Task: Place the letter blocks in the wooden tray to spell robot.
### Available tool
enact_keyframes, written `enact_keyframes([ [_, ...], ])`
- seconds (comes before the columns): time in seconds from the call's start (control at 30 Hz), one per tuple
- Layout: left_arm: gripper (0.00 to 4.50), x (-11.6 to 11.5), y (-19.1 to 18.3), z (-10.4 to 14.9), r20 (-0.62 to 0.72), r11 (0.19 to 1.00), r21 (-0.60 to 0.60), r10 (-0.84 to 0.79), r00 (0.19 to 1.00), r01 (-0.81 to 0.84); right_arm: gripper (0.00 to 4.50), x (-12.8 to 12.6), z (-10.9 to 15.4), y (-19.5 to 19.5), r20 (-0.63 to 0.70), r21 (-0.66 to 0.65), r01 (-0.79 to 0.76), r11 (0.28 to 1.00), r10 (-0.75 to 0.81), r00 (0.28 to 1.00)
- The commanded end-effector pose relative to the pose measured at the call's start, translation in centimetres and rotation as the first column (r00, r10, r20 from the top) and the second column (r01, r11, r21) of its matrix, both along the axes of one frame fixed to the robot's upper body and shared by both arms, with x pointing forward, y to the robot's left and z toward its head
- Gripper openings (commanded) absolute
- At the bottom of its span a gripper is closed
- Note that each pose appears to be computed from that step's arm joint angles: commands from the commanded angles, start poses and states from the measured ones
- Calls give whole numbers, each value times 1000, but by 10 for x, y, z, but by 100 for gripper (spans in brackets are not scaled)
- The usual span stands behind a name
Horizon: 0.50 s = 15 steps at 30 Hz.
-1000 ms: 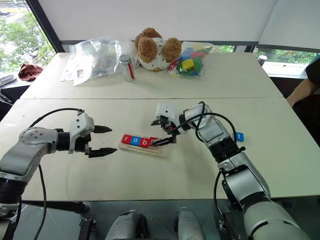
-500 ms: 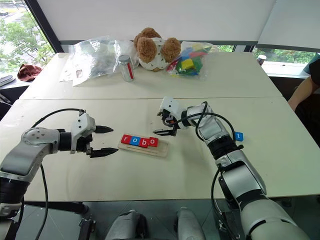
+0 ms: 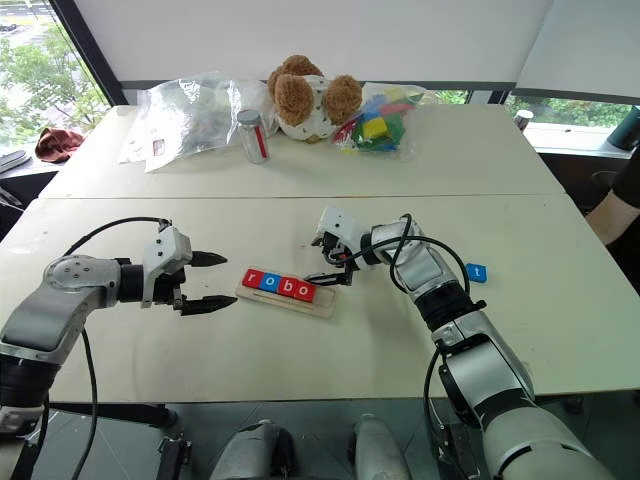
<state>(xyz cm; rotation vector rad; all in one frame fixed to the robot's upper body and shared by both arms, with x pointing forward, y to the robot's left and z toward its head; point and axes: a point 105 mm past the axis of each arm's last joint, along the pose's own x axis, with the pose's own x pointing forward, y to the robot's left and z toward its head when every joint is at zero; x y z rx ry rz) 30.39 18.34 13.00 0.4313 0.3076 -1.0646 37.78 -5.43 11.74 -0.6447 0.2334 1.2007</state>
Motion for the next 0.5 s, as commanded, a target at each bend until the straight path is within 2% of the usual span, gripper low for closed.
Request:
enact_keyframes([
  [0.03,450,1,-8,11,43,999,-5,-32,999,32,414,16,35,-8,135,54,70,996,-77,988],
  [0.13,450,-8,-25,21,46,994,-55,-89,995,91,414,22,68,-39,209,159,225,961,-256,944],
  [0.2,450,-16,-35,27,47,988,-76,-133,990,136,414,21,87,-66,200,277,373,886,-432,879],
  [0.27,450,-24,-48,31,47,978,-83,-189,981,193,414,13,100,-113,169,401,595,697,-694,699],
  [0.33,450,-29,-60,33,53,966,-93,-239,970,243,414,-8,94,-159,94,472,766,437,-888,449],
  [0.37,450,-30,-65,34,55,961,-99,-253,966,258,414,-18,87,-172,62,477,808,345,-931,361],
  [0.47,450,-32,-83,37,71,942,-127,-304,950,311,414,-53,58,-202,52,435,885,167,-986,160],
  [0.5,450,-32,-90,38,74,934,-137,-322,944,330,414,-64,47,-208,53,419,899,127,-992,115],
])
